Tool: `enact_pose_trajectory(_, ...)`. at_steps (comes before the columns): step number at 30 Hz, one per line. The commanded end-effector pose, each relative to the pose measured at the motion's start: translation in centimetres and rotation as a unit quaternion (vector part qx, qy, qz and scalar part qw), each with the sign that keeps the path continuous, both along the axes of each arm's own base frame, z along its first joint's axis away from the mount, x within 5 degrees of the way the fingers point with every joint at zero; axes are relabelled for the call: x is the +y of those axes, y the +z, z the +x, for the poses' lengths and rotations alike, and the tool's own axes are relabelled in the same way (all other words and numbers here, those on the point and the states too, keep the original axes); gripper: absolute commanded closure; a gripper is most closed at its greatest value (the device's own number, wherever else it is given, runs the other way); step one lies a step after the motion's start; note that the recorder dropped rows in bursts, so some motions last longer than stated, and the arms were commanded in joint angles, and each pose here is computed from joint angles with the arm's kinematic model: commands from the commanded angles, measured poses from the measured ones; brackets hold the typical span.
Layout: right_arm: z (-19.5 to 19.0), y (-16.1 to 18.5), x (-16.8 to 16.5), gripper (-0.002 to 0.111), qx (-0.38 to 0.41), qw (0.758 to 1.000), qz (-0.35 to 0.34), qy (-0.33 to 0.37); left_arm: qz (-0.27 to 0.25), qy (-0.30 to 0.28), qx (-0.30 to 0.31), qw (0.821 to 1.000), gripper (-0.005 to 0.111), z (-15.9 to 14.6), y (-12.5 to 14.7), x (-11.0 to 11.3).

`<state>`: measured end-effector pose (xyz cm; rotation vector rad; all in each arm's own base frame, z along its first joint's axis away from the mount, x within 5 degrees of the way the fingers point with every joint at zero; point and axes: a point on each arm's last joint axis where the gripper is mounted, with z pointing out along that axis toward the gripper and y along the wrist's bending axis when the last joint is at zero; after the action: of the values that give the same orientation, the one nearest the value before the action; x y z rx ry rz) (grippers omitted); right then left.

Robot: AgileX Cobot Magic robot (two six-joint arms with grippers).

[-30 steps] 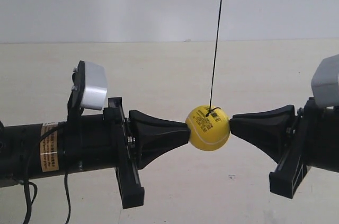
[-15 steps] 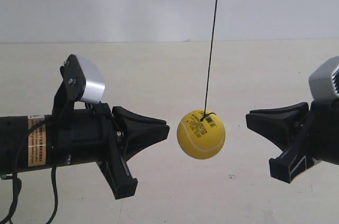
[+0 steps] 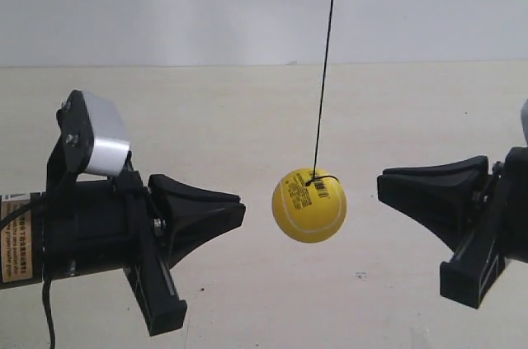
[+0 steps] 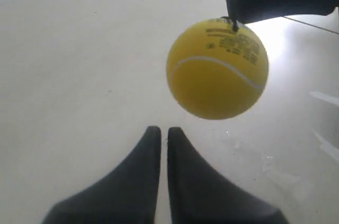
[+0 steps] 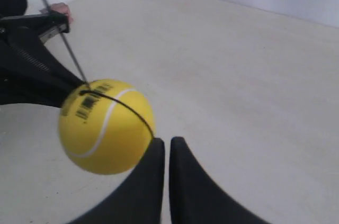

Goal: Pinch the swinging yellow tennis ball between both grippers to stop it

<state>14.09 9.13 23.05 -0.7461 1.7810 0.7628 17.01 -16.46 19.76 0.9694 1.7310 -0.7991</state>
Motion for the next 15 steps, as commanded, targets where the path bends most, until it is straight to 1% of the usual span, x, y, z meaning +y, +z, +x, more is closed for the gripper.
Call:
enact_pose_trajectory(1,-0.4,0.2,0.3,0.108,-0.005,1.0,0.01,0.026,-0.066,-0.039,-0.017,0.997,0.102,-0.7,1.2,-0.6)
enact_pose_trajectory(5,-0.4,0.2,0.3,0.108,-0.005,1.0,0.007,0.026,-0.108,-0.063,-0.029,0.992,0.102,-1.1,2.0,-0.8)
enact_pose_trajectory(7,-0.4,0.2,0.3,0.108,-0.005,1.0,0.007,0.026,-0.11,-0.065,-0.026,0.992,0.102,-1.0,1.8,-0.9)
enact_pose_trajectory(10,-0.4,0.1,0.3,0.108,-0.002,1.0,0.007,0.027,-0.102,-0.065,-0.008,0.993,0.102,-0.7,0.9,-1.2)
enact_pose_trajectory(12,-0.3,-0.1,0.4,0.108,0.004,1.0,0.007,0.029,-0.101,-0.071,-0.021,0.992,0.102,-0.5,0.4,-1.4)
enact_pose_trajectory(15,-0.1,-0.4,0.5,0.108,0.017,0.999,0.012,0.039,-0.116,-0.062,-0.025,0.991,0.102,0.0,0.4,-1.6)
